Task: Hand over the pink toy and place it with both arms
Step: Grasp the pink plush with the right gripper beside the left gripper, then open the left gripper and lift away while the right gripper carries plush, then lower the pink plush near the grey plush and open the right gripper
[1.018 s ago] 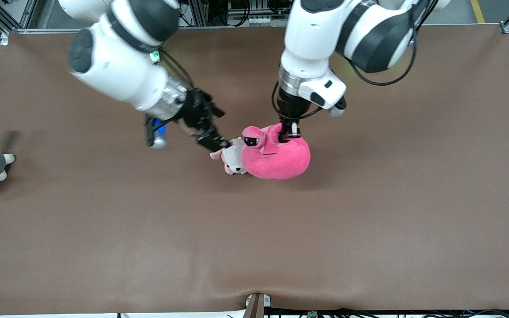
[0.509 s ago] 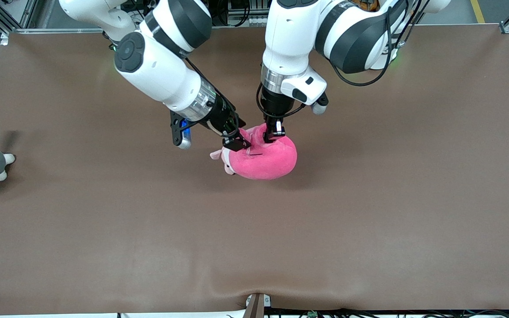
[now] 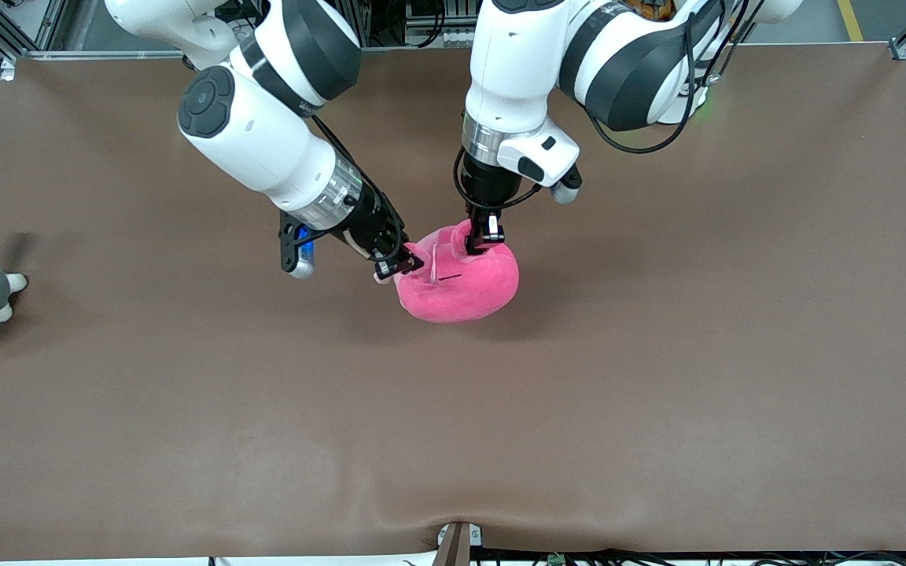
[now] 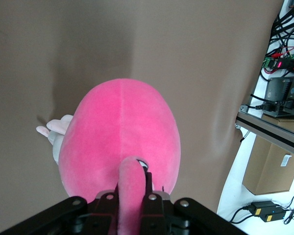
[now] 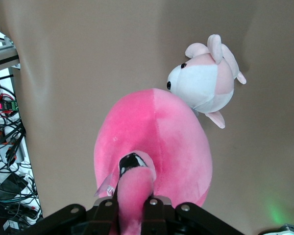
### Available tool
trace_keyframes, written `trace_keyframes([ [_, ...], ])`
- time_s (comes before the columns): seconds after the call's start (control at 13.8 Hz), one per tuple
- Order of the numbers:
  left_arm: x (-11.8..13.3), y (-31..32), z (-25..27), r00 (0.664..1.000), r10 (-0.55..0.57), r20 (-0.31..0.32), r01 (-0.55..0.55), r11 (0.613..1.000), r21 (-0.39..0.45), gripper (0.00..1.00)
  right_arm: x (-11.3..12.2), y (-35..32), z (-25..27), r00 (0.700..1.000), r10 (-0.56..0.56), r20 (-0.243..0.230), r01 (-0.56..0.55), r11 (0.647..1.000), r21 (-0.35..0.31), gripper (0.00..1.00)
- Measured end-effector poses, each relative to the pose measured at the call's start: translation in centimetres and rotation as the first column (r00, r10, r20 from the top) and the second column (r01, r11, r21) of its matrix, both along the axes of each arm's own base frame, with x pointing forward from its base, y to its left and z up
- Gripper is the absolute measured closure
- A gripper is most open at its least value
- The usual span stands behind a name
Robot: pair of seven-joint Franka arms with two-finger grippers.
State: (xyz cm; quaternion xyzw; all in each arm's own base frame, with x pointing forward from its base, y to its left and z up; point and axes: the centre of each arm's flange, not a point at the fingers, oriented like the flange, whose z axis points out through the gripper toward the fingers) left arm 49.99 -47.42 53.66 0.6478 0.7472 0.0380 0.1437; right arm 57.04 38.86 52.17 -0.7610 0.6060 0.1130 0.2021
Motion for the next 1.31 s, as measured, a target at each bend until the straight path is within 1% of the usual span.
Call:
trace_keyframes([
  [0.15, 0.1, 0.0, 0.0, 1.000, 0.001, 0.003, 0.000, 1.000, -0.004, 0.86, 0.4, -0.5, 0.5, 1.000, -0.011, 0.008, 0.011, 1.000, 0.006, 0.84],
  [0.29, 0.3, 0.2, 0.1, 1.000, 0.005, 0.006, -0.005, 1.000, -0.004, 0.73, 1.6, -2.3, 0.9, 0.999, -0.042, 0.011, 0.042, 0.999, 0.008, 0.87],
  [0.44, 0.8, 0.7, 0.2, 1.000, 0.016, 0.008, -0.016, 1.000, -0.001, 0.48, 3.7, -6.4, 1.1, 0.995, -0.095, -0.012, 0.095, 0.995, -0.005, 0.87],
  [0.58, 1.6, 1.5, 0.3, 0.999, 0.032, 0.012, -0.032, 0.999, 0.000, 0.28, 5.8, -11.5, 1.2, 0.988, -0.149, -0.044, 0.148, 0.989, -0.025, 0.87],
  [0.65, 2.3, 2.2, 0.4, 0.999, 0.045, 0.017, -0.045, 0.999, 0.002, 0.19, 6.6, -14.5, 0.9, 0.985, -0.160, -0.069, 0.157, 0.987, -0.043, 0.87],
  [0.73, 3.1, 3.2, 0.5, 0.998, 0.054, 0.022, -0.054, 0.998, 0.008, 0.08, 7.3, -18.1, 0.3, 0.984, -0.146, -0.105, 0.139, 0.988, -0.065, 0.87],
  [0.8, 4.0, 4.4, 0.6, 0.998, 0.060, 0.026, -0.061, 0.998, 0.017, 0.01, 7.7, -22.2, -0.5, 0.983, -0.113, -0.147, 0.102, 0.992, -0.080, 0.87],
  [0.87, 5.2, 6.1, 0.7, 0.997, 0.066, 0.028, -0.067, 0.997, 0.028, 0.00, 7.9, -26.7, -1.1, 0.980, -0.082, -0.182, 0.069, 0.994, -0.079, 0.87],
  [0.95, 6.5, 7.9, 0.8, 0.997, 0.075, 0.031, -0.076, 0.996, 0.036, 0.00, 8.0, -31.3, -1.5, 0.977, -0.050, -0.206, 0.038, 0.997, -0.064, 0.87],
  [1.02, 7.7, 9.9, 1.1, 0.996, 0.081, 0.036, -0.082, 0.996, 0.044, 0.00, 7.8, -35.9, -2.0, 0.976, -0.012, -0.217, 0.002, 0.999, -0.044, 0.87],
  [1.16, 9.5, 14.0, 1.8, 0.998, 0.059, 0.035, -0.062, 0.994, 0.087, 0.00, 6.8, -45.0, -4.2, 0.972, 0.076, -0.222, -0.076, 0.997, 0.010, 0.87],
  [1.31, 10.0, 17.0, 2.8, 1.000, 0.007, 0.008, -0.008, 0.990, 0.142, 0.00, 5.8, -51.9, -8.2, 0.967, 0.137, -0.214, -0.127, 0.990, 0.060, 0.87],
])
